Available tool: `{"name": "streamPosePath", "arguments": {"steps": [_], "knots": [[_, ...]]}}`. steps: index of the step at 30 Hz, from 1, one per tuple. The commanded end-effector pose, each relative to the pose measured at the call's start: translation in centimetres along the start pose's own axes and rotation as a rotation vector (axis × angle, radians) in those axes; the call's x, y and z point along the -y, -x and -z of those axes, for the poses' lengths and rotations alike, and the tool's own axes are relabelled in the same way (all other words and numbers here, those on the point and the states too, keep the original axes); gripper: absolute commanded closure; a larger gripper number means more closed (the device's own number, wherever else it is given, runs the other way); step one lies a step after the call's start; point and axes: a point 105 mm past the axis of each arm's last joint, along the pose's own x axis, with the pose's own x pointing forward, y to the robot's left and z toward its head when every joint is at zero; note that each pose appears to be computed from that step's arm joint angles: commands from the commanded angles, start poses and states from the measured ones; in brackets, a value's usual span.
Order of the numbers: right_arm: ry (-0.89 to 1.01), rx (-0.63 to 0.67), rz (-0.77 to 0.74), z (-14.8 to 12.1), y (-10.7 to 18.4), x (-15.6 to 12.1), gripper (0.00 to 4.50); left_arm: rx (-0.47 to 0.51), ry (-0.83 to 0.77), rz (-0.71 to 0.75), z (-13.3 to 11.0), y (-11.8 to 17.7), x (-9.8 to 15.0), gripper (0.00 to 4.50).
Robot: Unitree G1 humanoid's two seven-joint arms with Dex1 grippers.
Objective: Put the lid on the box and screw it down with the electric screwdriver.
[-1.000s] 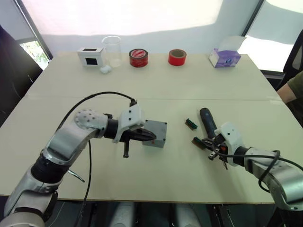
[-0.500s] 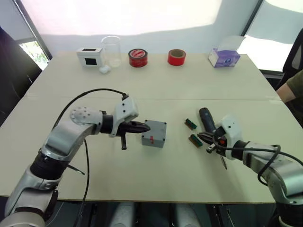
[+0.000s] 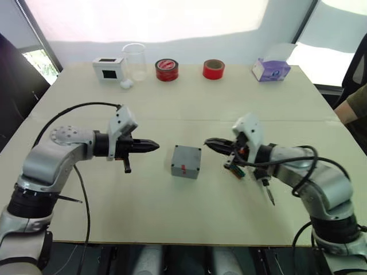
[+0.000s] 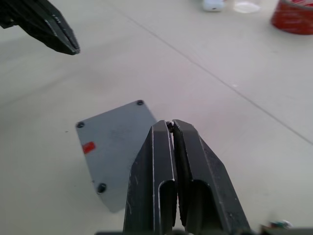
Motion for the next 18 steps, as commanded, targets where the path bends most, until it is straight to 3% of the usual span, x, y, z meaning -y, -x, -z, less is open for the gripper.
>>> {"name": "streamPosePath", "arguments": {"steps": [1, 18], "knots": [[0.044, 0.018, 0.013, -0.2, -0.4, 0.0, 4.45, 0.044, -0.03, -0.025, -1.3, 0.4, 0.4, 4.5], [0.046, 0.014, 0.067, 1.6, -1.8, 0.9, 4.45, 0.035, -0.032, -0.045, -0.9, -0.3, 0.8, 4.5]]}}
